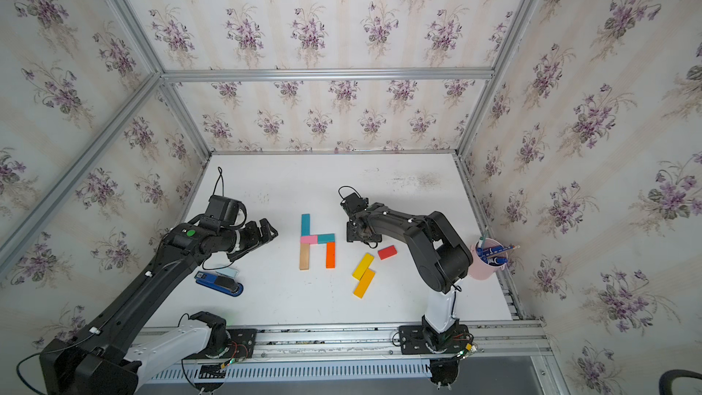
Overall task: Assemble the letter h with building blocks
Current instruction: Assemble the building block at the center of the board, then pick up the building block from the center of the board.
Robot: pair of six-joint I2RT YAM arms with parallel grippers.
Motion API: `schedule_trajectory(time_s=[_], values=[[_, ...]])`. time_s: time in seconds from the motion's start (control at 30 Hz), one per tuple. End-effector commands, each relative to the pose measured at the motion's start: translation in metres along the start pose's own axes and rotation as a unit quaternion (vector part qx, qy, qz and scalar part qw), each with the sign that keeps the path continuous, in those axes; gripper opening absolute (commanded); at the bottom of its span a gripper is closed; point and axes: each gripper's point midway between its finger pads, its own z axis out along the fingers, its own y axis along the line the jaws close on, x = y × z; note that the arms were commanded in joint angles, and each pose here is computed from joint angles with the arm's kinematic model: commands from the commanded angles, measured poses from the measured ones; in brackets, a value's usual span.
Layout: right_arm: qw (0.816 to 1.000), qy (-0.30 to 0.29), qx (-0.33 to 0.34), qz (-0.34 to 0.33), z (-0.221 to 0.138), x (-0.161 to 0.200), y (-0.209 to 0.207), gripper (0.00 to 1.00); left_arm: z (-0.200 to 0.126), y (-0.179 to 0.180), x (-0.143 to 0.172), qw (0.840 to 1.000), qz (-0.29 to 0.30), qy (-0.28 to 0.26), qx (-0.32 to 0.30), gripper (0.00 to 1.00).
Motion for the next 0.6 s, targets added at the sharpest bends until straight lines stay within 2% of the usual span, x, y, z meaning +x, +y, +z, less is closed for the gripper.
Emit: schedule_trajectory(time_s=[0.0, 0.13, 0.23, 0.33, 0.43, 0.57], values=[[1.000, -0.021, -0.010, 0.004, -0.020, -0.007, 0.000, 0.82, -0.002, -0.001, -0.001, 1.000, 0.004, -0.004, 0.003, 1.00], [0.997, -0.073, -0.029, 0.015, -0.062, -0.021, -0.003, 0.93, -0.004, -0.002, -0.002, 1.000, 0.004, -0.007, 0.003, 1.00], [0.995, -0.094, -0.021, 0.026, -0.085, -0.017, -0.020, 1.00, -0.009, -0.004, -0.004, 1.000, 0.005, -0.012, 0.006, 1.00], [0.997, -0.059, 0.003, 0.056, -0.073, 0.007, -0.049, 1.00, -0.012, -0.005, -0.005, 1.000, 0.006, -0.017, 0.010, 1.00], [0.993, -0.022, 0.015, 0.114, -0.053, 0.025, -0.083, 1.00, -0.013, -0.007, -0.006, 1.000, 0.006, -0.019, 0.014, 1.00], [0.985, -0.032, -0.063, 0.159, -0.043, 0.022, -0.091, 1.00, -0.014, -0.008, -0.005, 1.000, 0.008, -0.016, 0.016, 1.00]])
